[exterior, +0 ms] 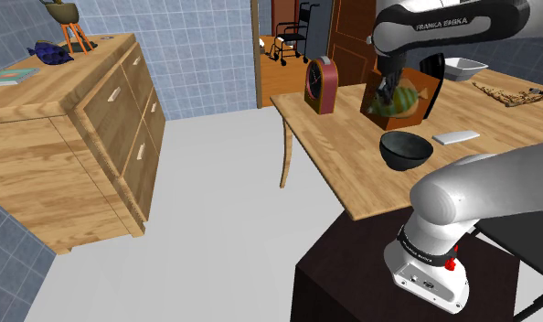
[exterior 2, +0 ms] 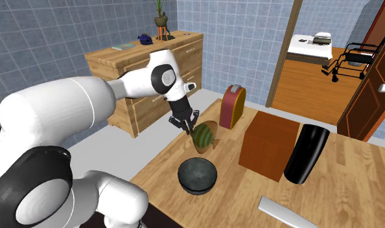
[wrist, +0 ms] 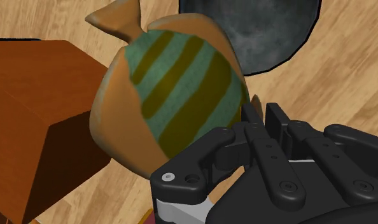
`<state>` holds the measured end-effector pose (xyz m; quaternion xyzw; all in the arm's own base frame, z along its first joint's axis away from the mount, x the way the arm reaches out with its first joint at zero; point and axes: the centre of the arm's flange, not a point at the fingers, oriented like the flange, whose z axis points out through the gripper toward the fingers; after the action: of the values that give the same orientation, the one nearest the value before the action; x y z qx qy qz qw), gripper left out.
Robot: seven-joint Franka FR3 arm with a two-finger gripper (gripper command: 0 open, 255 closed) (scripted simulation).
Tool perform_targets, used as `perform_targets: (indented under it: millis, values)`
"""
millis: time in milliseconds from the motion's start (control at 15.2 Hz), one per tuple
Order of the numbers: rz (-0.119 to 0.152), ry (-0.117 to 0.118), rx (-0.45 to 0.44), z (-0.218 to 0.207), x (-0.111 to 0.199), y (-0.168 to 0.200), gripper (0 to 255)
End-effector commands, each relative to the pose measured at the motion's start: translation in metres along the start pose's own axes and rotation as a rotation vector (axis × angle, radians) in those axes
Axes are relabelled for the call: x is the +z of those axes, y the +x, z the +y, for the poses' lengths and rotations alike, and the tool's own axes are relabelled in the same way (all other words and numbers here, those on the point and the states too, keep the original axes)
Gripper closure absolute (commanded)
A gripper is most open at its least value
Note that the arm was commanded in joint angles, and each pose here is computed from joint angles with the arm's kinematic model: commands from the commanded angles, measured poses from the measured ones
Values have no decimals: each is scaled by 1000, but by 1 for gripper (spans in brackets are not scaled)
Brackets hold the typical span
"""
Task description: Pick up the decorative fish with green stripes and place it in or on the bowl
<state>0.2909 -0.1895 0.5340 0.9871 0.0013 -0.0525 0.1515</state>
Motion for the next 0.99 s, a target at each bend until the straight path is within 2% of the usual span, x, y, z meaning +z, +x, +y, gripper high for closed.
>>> perform_targets:
  millis: [0, 330, 924]
  values:
    - [0, 0, 0, -8, -2, -29, 255]
    - [0, 0, 0, -26, -6, -90, 255]
    - [0, 0, 0, -40, 39, -85, 255]
